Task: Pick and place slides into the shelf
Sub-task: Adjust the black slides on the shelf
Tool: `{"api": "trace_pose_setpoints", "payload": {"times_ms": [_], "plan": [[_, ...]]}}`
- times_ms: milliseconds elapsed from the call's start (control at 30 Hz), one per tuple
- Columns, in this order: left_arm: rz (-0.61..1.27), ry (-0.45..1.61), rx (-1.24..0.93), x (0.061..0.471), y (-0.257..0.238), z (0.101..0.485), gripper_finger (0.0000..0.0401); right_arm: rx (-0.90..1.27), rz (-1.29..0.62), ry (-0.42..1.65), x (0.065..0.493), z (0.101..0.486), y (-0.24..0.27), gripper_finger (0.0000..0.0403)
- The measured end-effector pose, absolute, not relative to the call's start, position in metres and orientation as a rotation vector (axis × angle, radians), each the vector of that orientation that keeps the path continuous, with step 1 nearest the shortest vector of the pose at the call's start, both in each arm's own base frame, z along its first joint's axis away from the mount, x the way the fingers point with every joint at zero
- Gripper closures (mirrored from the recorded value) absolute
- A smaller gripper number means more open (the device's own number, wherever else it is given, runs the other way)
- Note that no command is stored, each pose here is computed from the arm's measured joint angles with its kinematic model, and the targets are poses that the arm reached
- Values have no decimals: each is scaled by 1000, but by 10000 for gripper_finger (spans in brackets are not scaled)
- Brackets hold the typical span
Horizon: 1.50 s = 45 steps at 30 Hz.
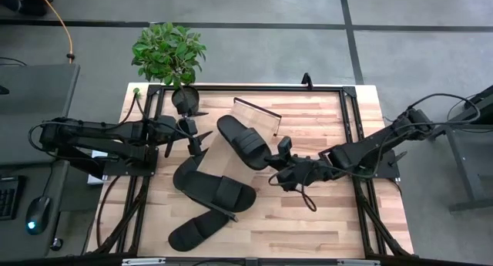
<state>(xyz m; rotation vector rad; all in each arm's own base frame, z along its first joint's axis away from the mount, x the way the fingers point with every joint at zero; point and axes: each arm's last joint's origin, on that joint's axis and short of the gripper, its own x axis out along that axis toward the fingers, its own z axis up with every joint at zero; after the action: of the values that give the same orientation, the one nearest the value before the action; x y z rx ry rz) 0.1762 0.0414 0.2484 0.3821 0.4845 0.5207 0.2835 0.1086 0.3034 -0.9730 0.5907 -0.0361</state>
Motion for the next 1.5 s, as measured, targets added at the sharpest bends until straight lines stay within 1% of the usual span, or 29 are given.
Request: {"api": "trace_pose_setpoints", "payload": {"times_ms": [200,333,567,1000,1067,1133,1200,1367,1500], "plan": [[425,440,385,177,39,252,98,-952,-23,524,282,313,109,397],[330,403,392,179,36,254,98,-944,38,450,284,318,112,397],[285,363,393,180,35,256,98,-957,54,382,287,324,114,398],[214,326,383,182,33,258,98,-939,49,381,287,324,114,398],[209,322,382,182,33,258,104,-936,47,381,287,324,114,398],[210,320,382,182,33,259,121,-935,46,382,287,324,114,398],[209,318,383,182,33,259,146,-935,47,381,287,324,114,398],[192,321,398,182,33,258,234,-928,46,376,287,324,114,397],[188,328,408,182,33,258,293,-903,-33,381,286,327,113,377]]}}
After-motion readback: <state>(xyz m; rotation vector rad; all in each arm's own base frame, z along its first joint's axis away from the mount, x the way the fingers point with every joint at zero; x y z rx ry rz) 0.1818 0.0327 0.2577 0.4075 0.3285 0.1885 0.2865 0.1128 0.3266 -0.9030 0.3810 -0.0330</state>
